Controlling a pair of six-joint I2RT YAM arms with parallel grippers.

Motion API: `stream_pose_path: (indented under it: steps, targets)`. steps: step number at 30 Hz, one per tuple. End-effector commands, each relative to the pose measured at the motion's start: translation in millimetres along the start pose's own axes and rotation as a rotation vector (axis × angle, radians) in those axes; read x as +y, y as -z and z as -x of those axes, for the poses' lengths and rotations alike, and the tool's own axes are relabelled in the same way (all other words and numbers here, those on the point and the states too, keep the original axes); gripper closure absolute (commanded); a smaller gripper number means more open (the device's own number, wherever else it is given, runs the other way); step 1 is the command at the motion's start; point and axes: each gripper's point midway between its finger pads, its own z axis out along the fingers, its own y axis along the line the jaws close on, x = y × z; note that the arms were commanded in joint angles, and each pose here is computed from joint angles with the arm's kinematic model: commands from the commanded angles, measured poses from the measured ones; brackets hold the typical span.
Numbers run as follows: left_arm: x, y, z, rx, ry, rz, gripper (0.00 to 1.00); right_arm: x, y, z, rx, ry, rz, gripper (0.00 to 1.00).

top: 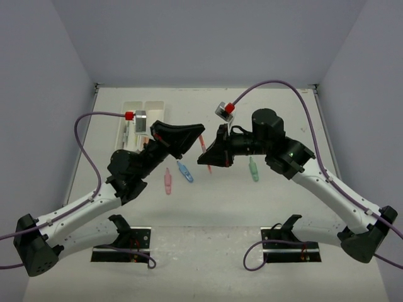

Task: Sort the stationery into containers
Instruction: Close the pen cap on the pen, then place the pen in the storage box.

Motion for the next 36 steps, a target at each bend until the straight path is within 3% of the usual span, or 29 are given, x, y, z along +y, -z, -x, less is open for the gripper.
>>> stream_pose_path:
  steps: [1,3,4,6,9,10,11,17,20,26,29,36]
  targets:
    - [3,56,-127,0.475,0.109,0.006,1.0,21,34,138,-0.431,0.238,-0.064,1.0]
    - [21,51,-113,0.463,0.03,0.137,1.0,16,27,121,-0.383,0.224,-0.042,1.0]
    - [25,38,-93,0.426,-0.015,0.199,1.0,6,20,105,-0.346,0.201,-0.042,0.9]
    - [58,28,-57,0.404,-0.161,0.414,1.0,-14,11,68,-0.285,0.156,-0.049,0.54]
    - [99,26,-25,0.407,-0.255,0.607,1.0,-32,11,38,-0.271,0.123,-0.088,0.27]
    - [111,24,-2,0.381,-0.297,0.675,1.0,-40,13,24,-0.26,0.107,-0.12,0.11]
    - [126,24,10,0.381,-0.334,0.742,1.0,-49,16,12,-0.245,0.094,-0.154,0.03]
    - [213,60,101,0.376,-0.754,1.296,1.0,-96,74,-21,-0.299,0.055,-0.548,0.01]
    - [292,84,129,0.493,-0.914,1.445,1.0,-110,104,-29,-0.373,0.051,-0.684,0.01]
    - [379,125,168,0.428,-0.842,1.516,1.0,-114,110,-35,-0.392,0.048,-0.706,0.01]
    - [405,140,159,0.434,-0.874,1.536,1.0,-116,106,-39,-0.375,0.043,-0.698,0.01]
    - [464,181,109,0.593,-0.841,1.569,1.0,-110,112,-40,-0.397,0.062,-0.681,0.01]
